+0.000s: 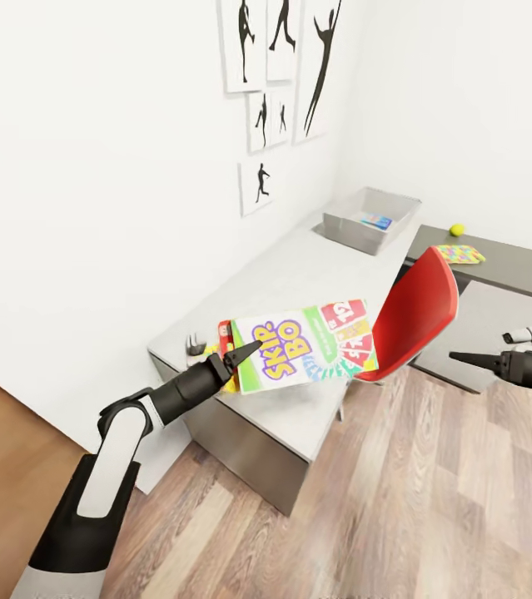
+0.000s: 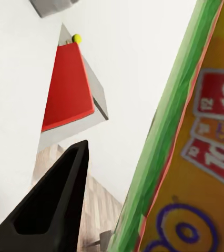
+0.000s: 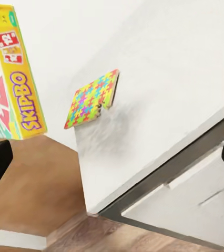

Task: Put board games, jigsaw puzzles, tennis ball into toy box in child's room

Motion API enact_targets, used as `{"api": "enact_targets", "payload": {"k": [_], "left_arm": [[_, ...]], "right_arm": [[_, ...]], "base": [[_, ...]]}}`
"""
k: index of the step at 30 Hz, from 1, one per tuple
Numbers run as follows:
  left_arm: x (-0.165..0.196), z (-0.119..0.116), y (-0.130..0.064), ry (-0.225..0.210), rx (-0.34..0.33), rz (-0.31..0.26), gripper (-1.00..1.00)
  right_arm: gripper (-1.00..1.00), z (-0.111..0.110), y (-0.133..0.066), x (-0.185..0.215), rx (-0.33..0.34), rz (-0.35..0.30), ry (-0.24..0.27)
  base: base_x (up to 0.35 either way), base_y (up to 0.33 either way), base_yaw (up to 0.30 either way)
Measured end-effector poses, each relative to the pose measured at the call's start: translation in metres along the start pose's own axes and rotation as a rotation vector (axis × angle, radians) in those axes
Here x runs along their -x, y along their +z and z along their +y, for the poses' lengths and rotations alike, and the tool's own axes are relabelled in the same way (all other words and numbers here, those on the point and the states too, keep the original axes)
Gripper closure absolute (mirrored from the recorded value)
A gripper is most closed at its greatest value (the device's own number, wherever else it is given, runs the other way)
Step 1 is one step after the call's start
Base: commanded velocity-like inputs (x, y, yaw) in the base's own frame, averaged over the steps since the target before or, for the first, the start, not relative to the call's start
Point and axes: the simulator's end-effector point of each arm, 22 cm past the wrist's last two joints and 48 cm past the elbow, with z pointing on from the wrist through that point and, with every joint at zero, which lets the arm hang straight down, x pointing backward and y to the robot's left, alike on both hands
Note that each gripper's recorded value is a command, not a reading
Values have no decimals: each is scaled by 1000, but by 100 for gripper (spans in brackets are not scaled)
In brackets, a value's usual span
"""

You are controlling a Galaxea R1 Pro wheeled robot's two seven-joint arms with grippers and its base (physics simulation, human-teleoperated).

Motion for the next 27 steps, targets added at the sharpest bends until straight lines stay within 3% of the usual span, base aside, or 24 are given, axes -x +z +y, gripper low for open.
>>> {"api": "enact_targets", "payload": {"k": [6, 10, 11, 12, 17, 23, 27], "left_arm": [[19, -14, 3, -10, -39, -34, 100], [49, 1, 8, 9, 76, -78, 100], [74, 17, 10, 37, 197, -113, 100], [84, 19, 9, 46, 223, -127, 100], [118, 1, 7, -26, 177, -183, 100], [129, 1, 5, -54, 200, -198, 100], [141, -6, 5, -45, 196, -214, 100]], "right_arm": [[-100, -3, -7, 4, -16, -19, -1], [-100, -6, -16, 9, -37, -30, -7], [-100, -6, -19, 10, -43, -31, -9], [-100, -6, -19, 10, -44, -31, -9], [-100, -6, -20, 10, -45, -31, -12], [-100, -5, -20, 9, -45, -30, -12], [-100, -4, -20, 7, -44, -26, -14]], "base": [[0, 0, -273], [0, 0, -277], [0, 0, -278], [0, 0, -278], [0, 0, -278], [0, 0, -278], [1, 0, -278]]}}
